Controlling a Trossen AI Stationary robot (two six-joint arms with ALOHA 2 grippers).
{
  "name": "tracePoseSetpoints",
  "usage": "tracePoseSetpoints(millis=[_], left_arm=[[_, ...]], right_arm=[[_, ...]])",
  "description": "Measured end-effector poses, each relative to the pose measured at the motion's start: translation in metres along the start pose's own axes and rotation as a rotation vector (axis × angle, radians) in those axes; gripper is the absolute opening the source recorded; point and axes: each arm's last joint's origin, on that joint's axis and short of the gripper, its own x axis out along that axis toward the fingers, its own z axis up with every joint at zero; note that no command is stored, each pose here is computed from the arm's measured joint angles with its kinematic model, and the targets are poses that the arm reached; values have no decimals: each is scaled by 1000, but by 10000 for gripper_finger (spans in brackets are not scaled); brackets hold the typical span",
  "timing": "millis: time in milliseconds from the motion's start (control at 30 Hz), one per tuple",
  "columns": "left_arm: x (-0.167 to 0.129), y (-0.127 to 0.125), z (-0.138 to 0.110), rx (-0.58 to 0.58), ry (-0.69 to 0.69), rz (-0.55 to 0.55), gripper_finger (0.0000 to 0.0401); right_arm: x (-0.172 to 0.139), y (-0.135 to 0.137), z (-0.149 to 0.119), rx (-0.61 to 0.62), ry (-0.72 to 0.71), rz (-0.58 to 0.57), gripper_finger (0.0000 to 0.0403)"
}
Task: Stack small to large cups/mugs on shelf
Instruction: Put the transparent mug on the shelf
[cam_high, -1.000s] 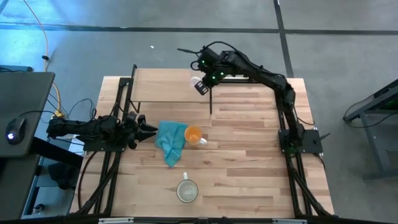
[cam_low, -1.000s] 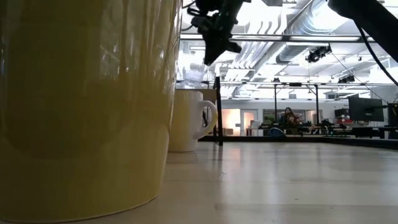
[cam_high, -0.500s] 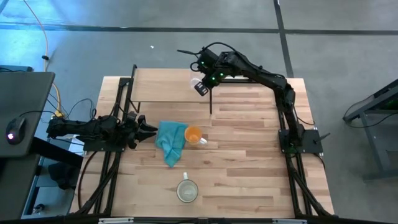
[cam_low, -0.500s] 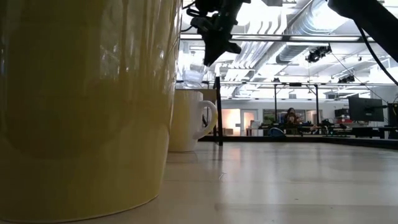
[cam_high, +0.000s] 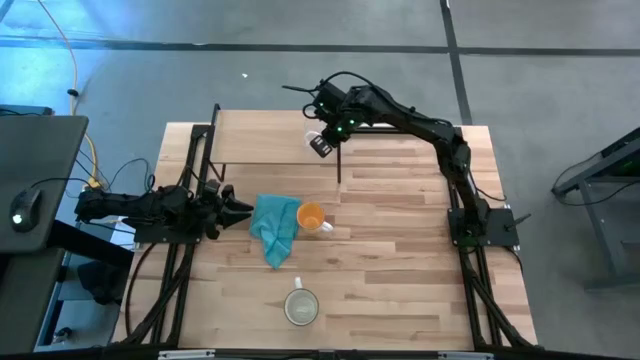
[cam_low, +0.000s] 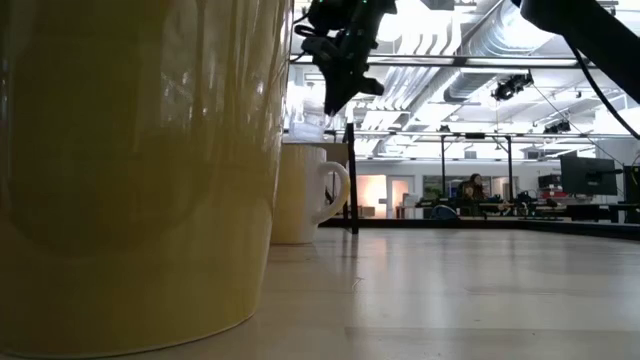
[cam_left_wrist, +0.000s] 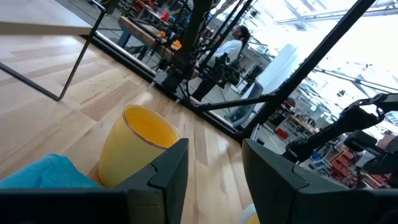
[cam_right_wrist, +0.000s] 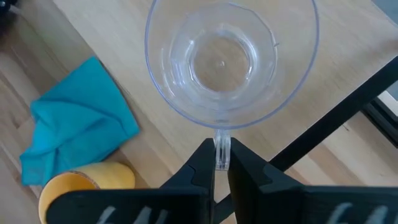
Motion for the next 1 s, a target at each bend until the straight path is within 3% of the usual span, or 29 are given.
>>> tracePoseSetpoints(millis=[400,733,1000], left_arm=[[0,0,0,3,7,-5,138],[0,0,0,3,7,-5,138],[0,0,0,3,7,-5,138]], right_arm=[[1,0,0,-8,2,1,17],[1,0,0,-7,3,1,75],[1,2,2,-15,-22,11,78]])
